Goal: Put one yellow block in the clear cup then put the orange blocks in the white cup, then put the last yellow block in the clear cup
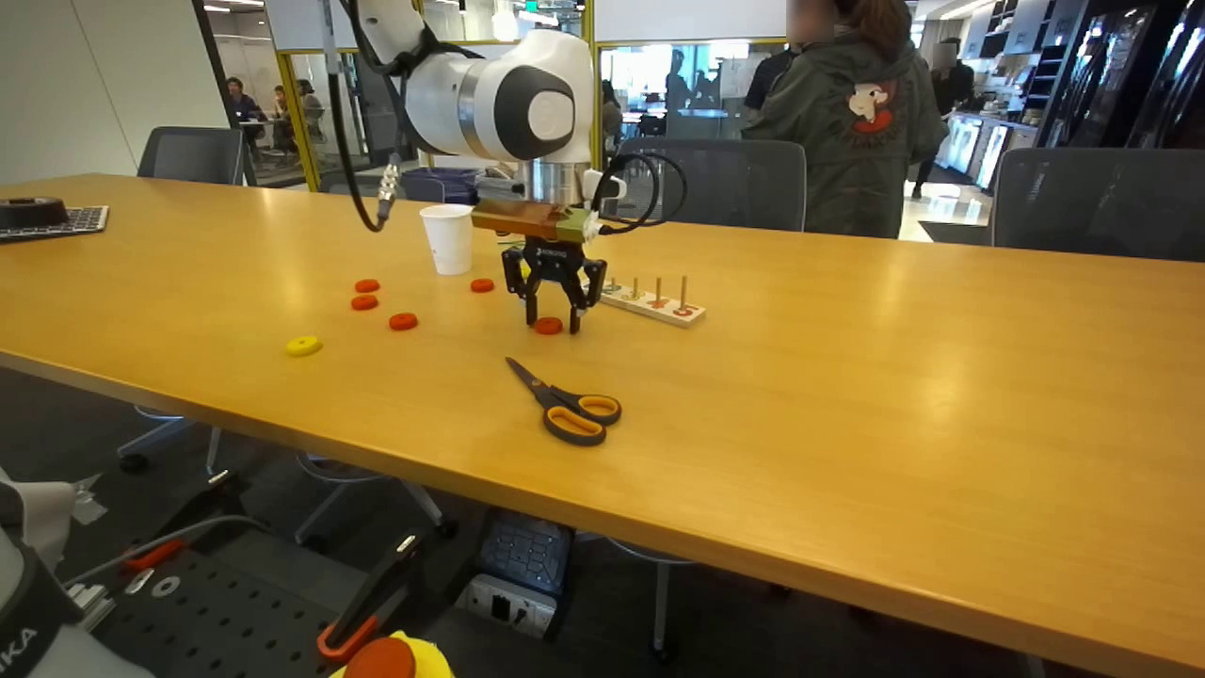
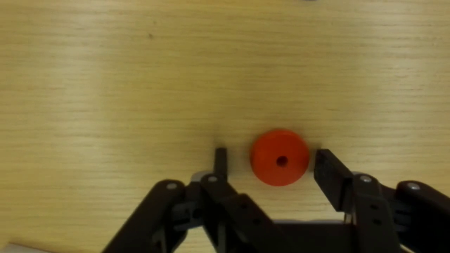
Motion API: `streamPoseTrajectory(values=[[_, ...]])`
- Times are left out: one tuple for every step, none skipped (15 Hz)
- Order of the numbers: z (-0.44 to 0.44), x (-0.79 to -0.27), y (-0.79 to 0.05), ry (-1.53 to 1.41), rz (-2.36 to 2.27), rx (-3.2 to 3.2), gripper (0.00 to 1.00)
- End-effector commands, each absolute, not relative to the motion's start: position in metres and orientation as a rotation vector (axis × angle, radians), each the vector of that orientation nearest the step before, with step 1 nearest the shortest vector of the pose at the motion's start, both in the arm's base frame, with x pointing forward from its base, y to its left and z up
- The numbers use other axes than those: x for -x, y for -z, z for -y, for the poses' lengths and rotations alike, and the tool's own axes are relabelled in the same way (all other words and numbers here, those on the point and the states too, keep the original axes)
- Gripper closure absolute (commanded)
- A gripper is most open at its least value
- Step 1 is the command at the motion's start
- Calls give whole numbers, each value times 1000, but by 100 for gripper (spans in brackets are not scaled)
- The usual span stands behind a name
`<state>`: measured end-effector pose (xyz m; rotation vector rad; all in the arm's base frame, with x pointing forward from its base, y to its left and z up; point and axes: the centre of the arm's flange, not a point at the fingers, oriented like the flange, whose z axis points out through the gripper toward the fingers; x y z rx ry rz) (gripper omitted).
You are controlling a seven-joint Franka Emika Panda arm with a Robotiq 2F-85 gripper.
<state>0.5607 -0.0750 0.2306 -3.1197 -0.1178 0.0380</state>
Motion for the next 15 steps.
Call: streamPoseTrajectory(values=[[72, -555, -245, -24, 107, 3125, 65], [71, -554, -246, -26, 101, 3135, 72], [69, -553, -249, -28, 94, 3148, 80], [66, -552, -250, -28, 91, 3159, 77], [62, -551, -254, -22, 92, 3175, 75], [57, -551, -258, -16, 100, 3184, 75], [49, -552, -267, -1, 129, 3191, 75], [39, -554, -276, 23, 156, 3197, 75], [27, -555, -288, 56, 190, 3202, 75], [15, -556, -299, 83, 218, 3214, 75], [0, -557, -313, 114, 255, 3231, 75], [-15, -557, -326, 142, 289, 3252, 75], [-30, -556, -339, 164, 338, 3256, 75], [-47, -556, -352, 198, 377, 3265, 75], [-64, -556, -364, 234, 428, 3256, 75]])
